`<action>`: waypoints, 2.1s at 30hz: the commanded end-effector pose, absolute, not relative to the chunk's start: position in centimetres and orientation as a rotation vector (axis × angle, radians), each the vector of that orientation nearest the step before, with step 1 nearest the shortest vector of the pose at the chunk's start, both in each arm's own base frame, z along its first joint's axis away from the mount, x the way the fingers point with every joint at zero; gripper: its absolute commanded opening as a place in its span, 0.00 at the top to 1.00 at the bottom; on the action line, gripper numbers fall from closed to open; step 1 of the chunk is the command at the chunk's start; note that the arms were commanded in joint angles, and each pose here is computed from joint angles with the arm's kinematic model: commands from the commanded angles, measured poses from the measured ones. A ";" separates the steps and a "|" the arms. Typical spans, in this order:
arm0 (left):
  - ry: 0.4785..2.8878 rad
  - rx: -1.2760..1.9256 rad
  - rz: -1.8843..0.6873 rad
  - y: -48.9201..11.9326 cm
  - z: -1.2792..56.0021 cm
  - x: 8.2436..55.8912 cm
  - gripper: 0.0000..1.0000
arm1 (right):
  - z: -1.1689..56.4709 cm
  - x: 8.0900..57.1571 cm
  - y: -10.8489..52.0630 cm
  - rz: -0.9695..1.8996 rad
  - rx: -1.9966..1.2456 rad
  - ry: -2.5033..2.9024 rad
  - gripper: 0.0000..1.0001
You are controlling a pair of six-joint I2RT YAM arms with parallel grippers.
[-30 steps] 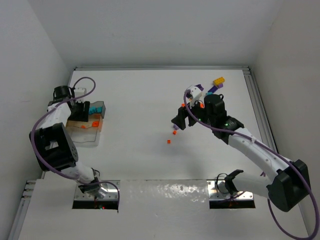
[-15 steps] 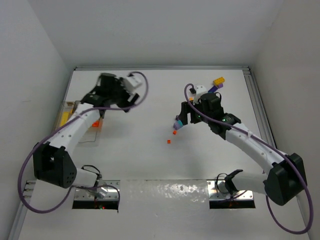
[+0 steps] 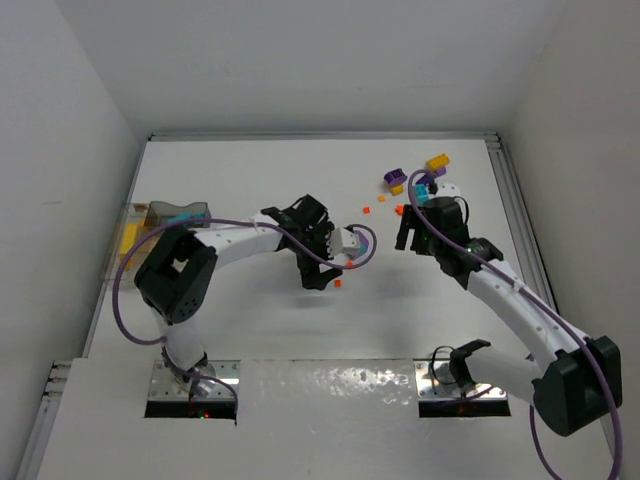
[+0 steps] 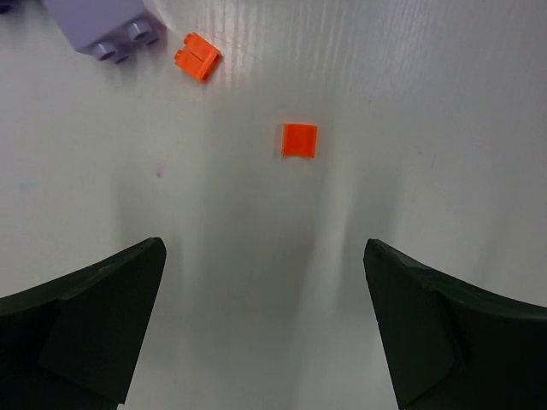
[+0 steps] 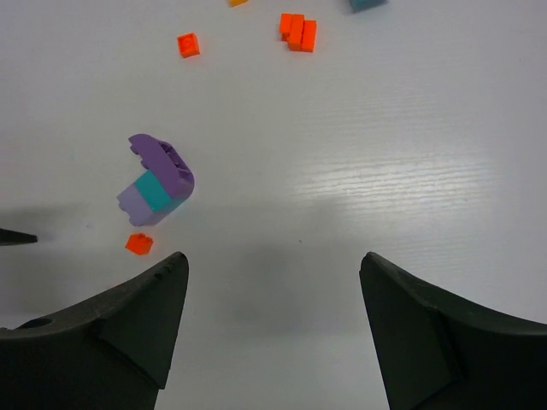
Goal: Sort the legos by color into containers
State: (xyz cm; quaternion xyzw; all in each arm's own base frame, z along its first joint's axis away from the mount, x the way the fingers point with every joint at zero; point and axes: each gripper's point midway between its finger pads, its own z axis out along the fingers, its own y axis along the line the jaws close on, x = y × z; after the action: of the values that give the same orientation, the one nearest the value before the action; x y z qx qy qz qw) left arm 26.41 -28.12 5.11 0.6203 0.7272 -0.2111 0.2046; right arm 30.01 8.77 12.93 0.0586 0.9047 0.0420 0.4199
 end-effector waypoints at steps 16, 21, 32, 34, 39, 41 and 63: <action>1.950 1.814 -0.461 -32.4 0.9 26.2 0.19 | 13.5 29.3 8.3 0.140 0.163 2.177 0.20; 1.906 1.814 -0.457 -33.4 1.0 26.8 0.25 | 13.3 29.3 8.6 0.153 0.147 2.190 0.20; 1.930 1.833 -0.509 -33.0 1.2 25.6 0.90 | 14.1 30.1 8.0 0.114 0.167 2.144 0.21; 1.982 1.742 -0.530 -33.6 2.3 26.3 1.00 | 14.1 30.2 8.1 0.118 0.159 2.150 0.21; 2.157 1.434 -0.649 -31.3 5.7 28.7 1.00 | 13.9 30.3 8.3 0.120 0.146 2.163 0.21; 2.245 1.288 -0.653 -27.6 7.2 30.8 1.00 | 13.8 30.4 8.5 0.129 0.142 2.163 0.21; 2.561 0.269 -0.042 10.3 10.4 32.7 1.00 | 12.2 32.5 11.2 0.225 0.104 2.215 0.22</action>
State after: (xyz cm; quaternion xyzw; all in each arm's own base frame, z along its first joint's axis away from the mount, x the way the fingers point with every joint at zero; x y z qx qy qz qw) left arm 34.12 10.98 12.67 0.0812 0.9438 0.0054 0.3205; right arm 30.75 10.34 9.73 0.0443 0.9075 0.0716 0.4115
